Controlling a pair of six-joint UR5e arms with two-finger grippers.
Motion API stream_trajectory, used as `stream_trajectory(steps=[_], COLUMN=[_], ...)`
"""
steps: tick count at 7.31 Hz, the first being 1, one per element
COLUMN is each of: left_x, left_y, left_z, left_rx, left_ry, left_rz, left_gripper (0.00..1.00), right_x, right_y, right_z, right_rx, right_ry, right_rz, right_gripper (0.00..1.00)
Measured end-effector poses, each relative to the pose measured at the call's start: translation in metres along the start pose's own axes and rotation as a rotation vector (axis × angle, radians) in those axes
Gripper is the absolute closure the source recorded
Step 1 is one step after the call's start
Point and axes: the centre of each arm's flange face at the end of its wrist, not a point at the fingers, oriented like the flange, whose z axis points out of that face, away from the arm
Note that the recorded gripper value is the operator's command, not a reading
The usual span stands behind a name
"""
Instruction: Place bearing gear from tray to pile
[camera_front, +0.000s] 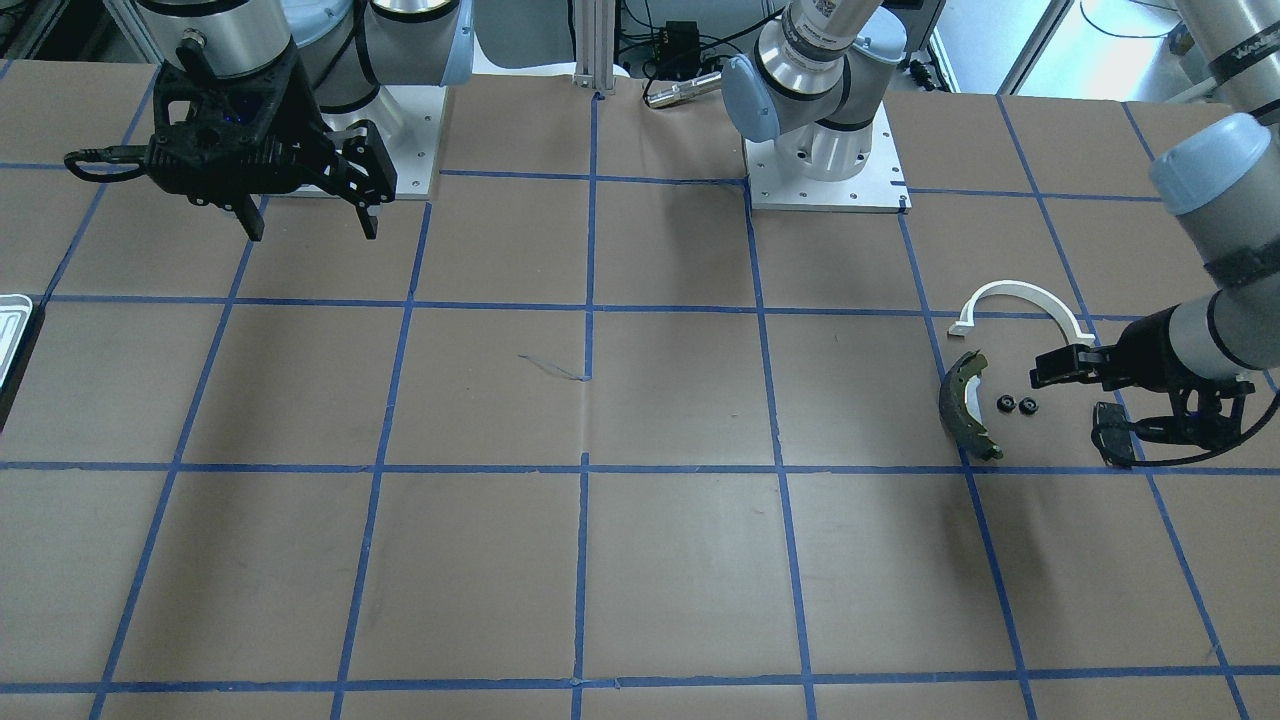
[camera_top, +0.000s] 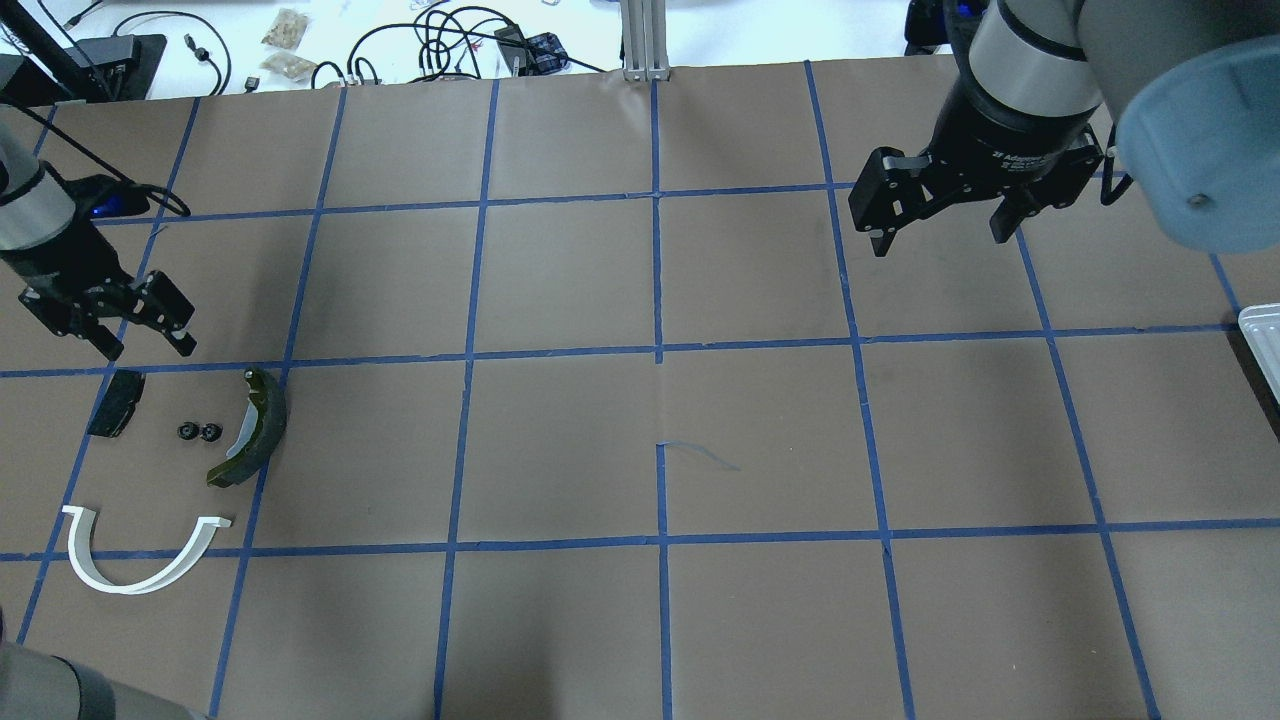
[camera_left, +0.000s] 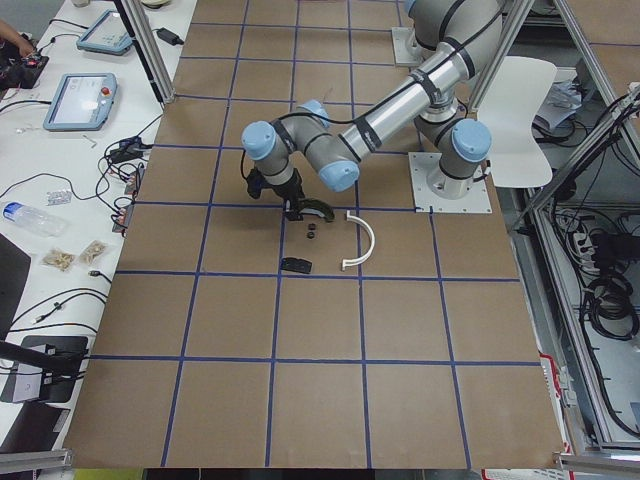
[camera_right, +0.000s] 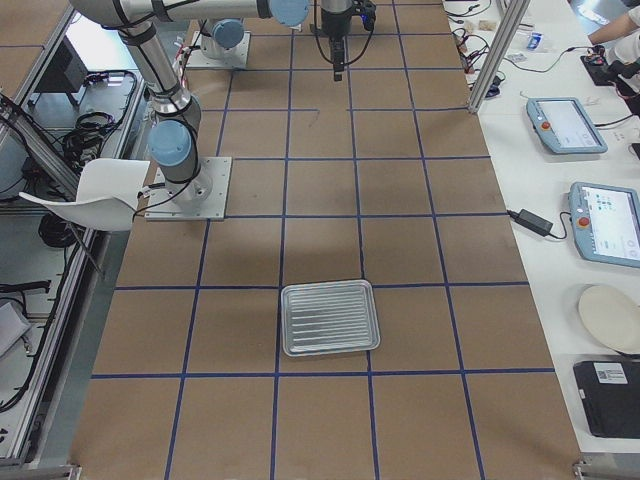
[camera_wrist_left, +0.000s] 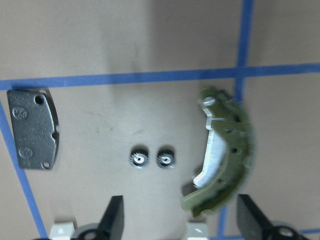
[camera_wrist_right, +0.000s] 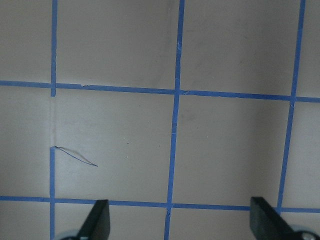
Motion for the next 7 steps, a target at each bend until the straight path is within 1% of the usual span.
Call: stream_trajectory(steps=[1, 2, 3, 4, 5, 7], left_x=[0.039, 0.086, 0.137, 0.181, 0.215, 0.257], left_y=[-0.003, -0.003, 0.004, 0.013, 0.023, 0.042], left_z=[-0.044, -0.079, -0.103, -0.117, -0.124, -0.125], left_rx=[0.025, 0.057, 0.086, 0.114, 0.137, 0.147], left_ry=[-0.023, -0.051, -0.074, -0.078, -0.065, -0.06], left_rz=[0.017, 0.032, 0.032, 0.038, 0.04, 0.069], left_gripper=[0.0, 0.0, 0.0, 0.0, 0.0, 0.0], right_x=[0.0, 0.0, 0.0, 0.001, 0.003, 0.009], right_y=[0.0, 0.0, 0.0, -0.001, -0.002, -0.004], right_z=[0.0, 0.0, 0.0, -0.001, -0.002, -0.004], right_rx=[0.0, 0.0, 0.0, 0.002, 0.006, 0.011], right_ry=[0.001, 0.001, 0.001, 0.0, -0.001, -0.003], right_rz=[0.0, 0.0, 0.0, 0.004, 0.009, 0.019], right_gripper=[0.0, 0.0, 0.0, 0.0, 0.0, 0.0])
